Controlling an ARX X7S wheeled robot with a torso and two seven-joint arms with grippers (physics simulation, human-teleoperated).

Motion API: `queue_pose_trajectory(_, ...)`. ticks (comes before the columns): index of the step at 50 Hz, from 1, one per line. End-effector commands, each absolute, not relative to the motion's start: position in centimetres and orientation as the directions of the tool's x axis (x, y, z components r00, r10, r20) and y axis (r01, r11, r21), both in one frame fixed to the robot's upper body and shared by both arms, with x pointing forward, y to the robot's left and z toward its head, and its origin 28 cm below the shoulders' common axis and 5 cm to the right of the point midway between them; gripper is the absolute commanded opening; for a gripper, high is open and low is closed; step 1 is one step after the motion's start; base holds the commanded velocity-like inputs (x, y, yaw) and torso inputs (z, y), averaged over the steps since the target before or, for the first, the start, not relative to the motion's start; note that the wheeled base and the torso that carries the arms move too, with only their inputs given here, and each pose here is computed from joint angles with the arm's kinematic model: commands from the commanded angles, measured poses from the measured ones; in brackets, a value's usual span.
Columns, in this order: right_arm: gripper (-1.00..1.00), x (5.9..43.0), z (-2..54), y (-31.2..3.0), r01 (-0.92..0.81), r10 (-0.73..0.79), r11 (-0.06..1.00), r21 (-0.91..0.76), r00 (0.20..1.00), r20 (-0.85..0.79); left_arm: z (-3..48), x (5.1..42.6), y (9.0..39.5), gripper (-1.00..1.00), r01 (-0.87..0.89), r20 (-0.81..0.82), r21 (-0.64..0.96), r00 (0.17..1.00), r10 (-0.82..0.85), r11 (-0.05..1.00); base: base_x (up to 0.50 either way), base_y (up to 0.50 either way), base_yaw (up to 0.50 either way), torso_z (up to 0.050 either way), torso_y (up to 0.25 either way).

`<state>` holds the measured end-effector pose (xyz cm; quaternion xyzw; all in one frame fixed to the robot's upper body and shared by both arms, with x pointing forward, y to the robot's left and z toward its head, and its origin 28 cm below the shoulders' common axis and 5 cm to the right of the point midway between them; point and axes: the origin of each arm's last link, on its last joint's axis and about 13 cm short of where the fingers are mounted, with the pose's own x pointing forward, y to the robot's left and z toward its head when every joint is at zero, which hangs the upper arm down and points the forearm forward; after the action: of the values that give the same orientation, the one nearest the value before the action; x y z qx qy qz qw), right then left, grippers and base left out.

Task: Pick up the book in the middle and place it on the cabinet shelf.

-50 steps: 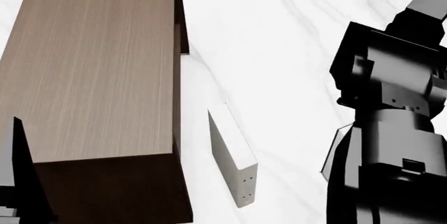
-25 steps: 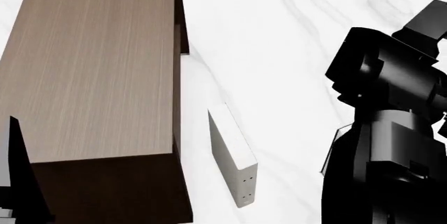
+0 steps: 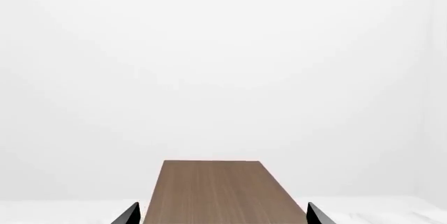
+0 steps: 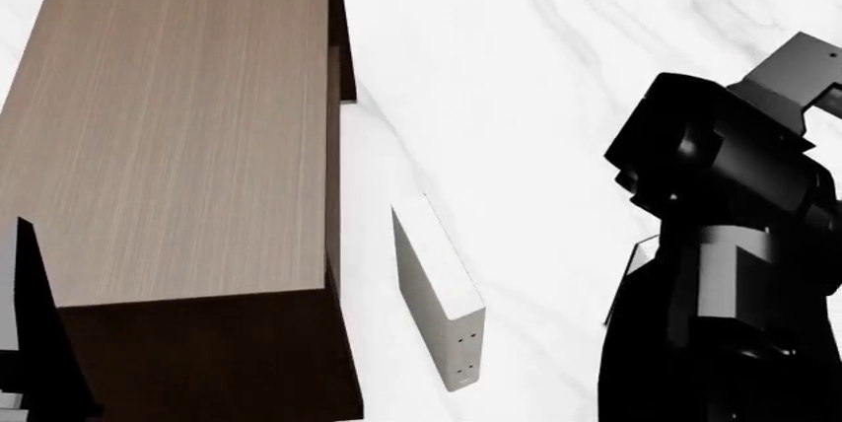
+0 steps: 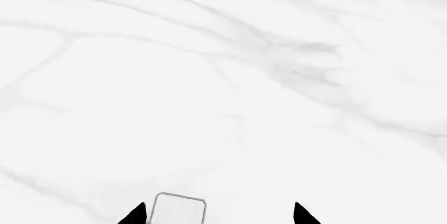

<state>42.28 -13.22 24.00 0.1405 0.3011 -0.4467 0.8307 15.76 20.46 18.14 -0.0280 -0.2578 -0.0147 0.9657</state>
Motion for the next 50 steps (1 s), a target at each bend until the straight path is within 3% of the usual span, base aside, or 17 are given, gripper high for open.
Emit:
queue_pose_trajectory(1, 1.00, 42.3, 23.8, -13.0, 0.808, -0.607, 0.590, 0.016, 0.456, -0.651, 18.2, 15.7, 20.5, 1.00, 0.043, 0.500, -0.046, 0.866, -0.014, 0.998, 0.00, 0.00, 0.00, 0.000, 0.000)
queue_pose_trajectory(10, 1.00, 42.2, 24.2, -12.3, 0.744, -0.580, 0.668, 0.008, 0.528, -0.621, 18.3, 15.7, 20.4, 1.00, 0.043, 0.500, -0.047, 0.866, -0.014, 0.998, 0.00, 0.00, 0.00, 0.000, 0.000)
queue_pose_trajectory(50, 1.00, 42.1, 20.2, -13.4, 0.752, -0.514, 0.648, 0.125, 0.552, -0.657, 18.2, 15.7, 20.5, 1.00, 0.041, 0.503, -0.046, 0.864, -0.012, 0.998, 0.00, 0.00, 0.00, 0.000, 0.000)
